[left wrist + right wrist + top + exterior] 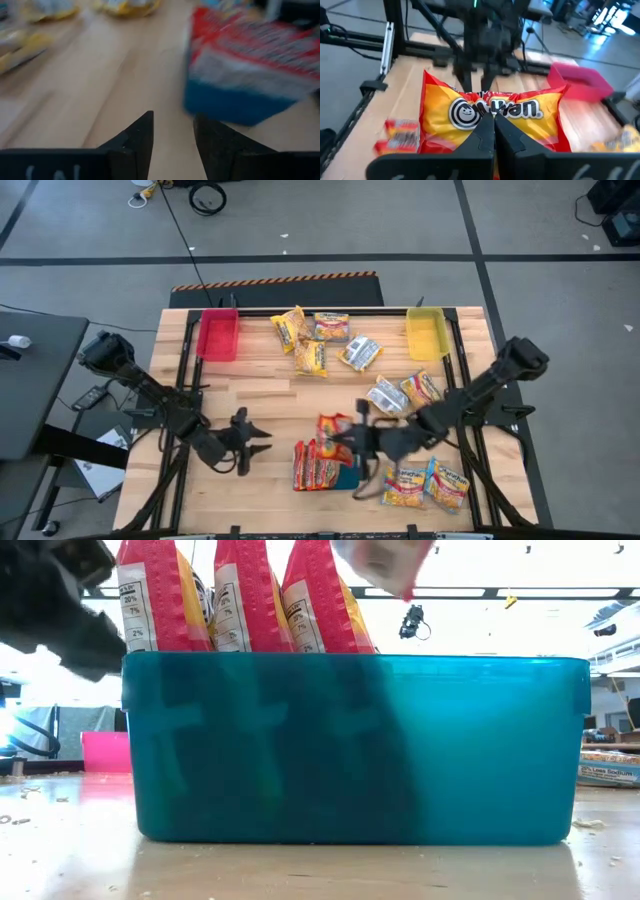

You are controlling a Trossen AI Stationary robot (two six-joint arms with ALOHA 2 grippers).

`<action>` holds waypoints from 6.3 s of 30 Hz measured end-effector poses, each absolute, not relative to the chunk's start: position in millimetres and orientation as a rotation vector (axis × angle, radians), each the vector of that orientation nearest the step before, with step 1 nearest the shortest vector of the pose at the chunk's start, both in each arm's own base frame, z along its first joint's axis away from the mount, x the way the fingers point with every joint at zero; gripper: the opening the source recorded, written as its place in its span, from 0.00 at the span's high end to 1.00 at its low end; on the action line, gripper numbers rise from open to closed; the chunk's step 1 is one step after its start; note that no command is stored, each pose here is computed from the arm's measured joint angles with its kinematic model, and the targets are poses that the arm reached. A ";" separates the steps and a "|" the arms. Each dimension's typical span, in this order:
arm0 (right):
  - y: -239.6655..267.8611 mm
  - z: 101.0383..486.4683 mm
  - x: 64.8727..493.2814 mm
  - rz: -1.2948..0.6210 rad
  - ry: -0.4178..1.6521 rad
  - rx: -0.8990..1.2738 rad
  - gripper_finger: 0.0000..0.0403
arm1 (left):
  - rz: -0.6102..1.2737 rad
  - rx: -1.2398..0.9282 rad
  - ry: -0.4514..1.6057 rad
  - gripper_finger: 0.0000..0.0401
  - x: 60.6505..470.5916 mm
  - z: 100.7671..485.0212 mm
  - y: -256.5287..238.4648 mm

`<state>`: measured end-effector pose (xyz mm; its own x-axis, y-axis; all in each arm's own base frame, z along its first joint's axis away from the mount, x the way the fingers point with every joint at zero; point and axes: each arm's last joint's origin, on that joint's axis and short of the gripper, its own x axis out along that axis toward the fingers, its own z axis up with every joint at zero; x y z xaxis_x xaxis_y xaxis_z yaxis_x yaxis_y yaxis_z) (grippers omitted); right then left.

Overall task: Sort Maruchan noodles
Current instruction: Put the red noodle pack into the blue bin, then put the yellow noodle pack into the yellow bin

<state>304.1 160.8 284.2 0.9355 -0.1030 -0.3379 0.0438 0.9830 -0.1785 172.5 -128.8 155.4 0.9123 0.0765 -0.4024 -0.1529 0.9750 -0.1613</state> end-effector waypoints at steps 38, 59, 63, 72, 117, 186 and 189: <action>206.6 150.1 289.2 -0.074 0.144 0.026 0.78 | -0.004 -0.229 0.340 0.64 175.7 166.0 -136.6; 171.7 216.2 310.1 -0.030 1.031 -0.098 0.58 | -0.028 -0.186 0.409 0.64 181.8 144.6 -143.4; 160.7 202.6 320.9 -0.011 1.093 -0.107 0.58 | -0.031 -0.179 0.415 0.64 184.2 138.4 -145.7; 152.3 186.5 336.3 0.096 1.153 0.010 0.58 | -0.039 -0.142 0.412 0.64 185.0 136.9 -146.5; 140.2 180.6 334.4 0.081 1.158 -0.088 0.64 | -0.125 -0.070 0.441 0.80 177.6 132.3 -156.6; 89.5 105.5 256.1 -0.829 1.246 -0.305 0.64 | -0.071 0.051 0.411 0.85 168.8 152.7 -145.0; 83.7 107.2 257.4 -0.888 1.218 -0.248 0.77 | -0.070 0.052 0.412 0.85 168.7 152.5 -144.9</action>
